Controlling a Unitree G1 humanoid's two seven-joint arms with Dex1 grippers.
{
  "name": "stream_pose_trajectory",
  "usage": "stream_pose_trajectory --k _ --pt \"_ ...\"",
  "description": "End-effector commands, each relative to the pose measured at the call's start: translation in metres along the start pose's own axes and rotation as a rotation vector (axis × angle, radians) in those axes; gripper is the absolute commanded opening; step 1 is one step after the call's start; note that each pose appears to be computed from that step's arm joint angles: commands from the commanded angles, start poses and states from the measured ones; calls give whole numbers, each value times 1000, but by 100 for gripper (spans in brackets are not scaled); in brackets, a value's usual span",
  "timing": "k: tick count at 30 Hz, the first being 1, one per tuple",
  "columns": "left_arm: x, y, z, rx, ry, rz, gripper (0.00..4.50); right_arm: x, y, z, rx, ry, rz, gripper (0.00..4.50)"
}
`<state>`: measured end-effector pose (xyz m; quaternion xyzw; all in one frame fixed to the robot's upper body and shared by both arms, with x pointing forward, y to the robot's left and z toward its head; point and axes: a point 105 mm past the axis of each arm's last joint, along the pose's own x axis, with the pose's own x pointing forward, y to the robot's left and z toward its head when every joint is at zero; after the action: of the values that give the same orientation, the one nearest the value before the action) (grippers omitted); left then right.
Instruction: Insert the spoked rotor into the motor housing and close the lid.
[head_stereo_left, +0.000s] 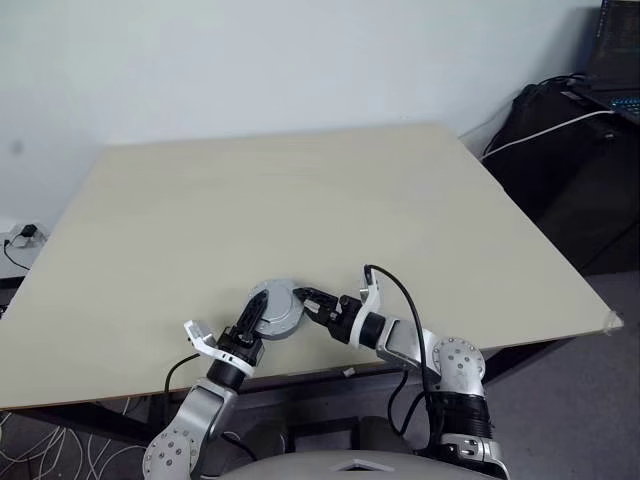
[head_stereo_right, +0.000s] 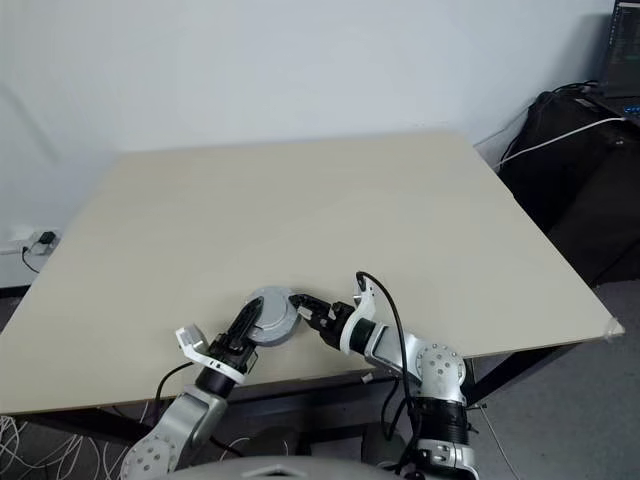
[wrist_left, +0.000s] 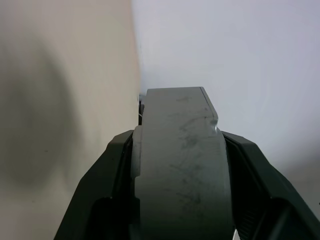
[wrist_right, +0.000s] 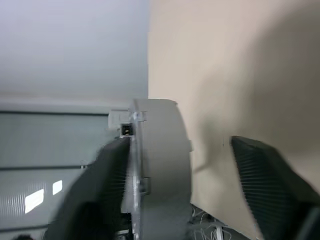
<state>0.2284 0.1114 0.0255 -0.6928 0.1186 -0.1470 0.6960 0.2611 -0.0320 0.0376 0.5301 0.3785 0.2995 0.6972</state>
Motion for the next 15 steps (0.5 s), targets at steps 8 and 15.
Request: stream_pose_trajectory --k 8,15 --pt "13 -22 3 -7 -84 -73 215 -37 -4 34 -240 -228 -88 450" --pt "37 -27 55 81 -347 10 215 -55 -11 31 -1130 -318 -261 450"
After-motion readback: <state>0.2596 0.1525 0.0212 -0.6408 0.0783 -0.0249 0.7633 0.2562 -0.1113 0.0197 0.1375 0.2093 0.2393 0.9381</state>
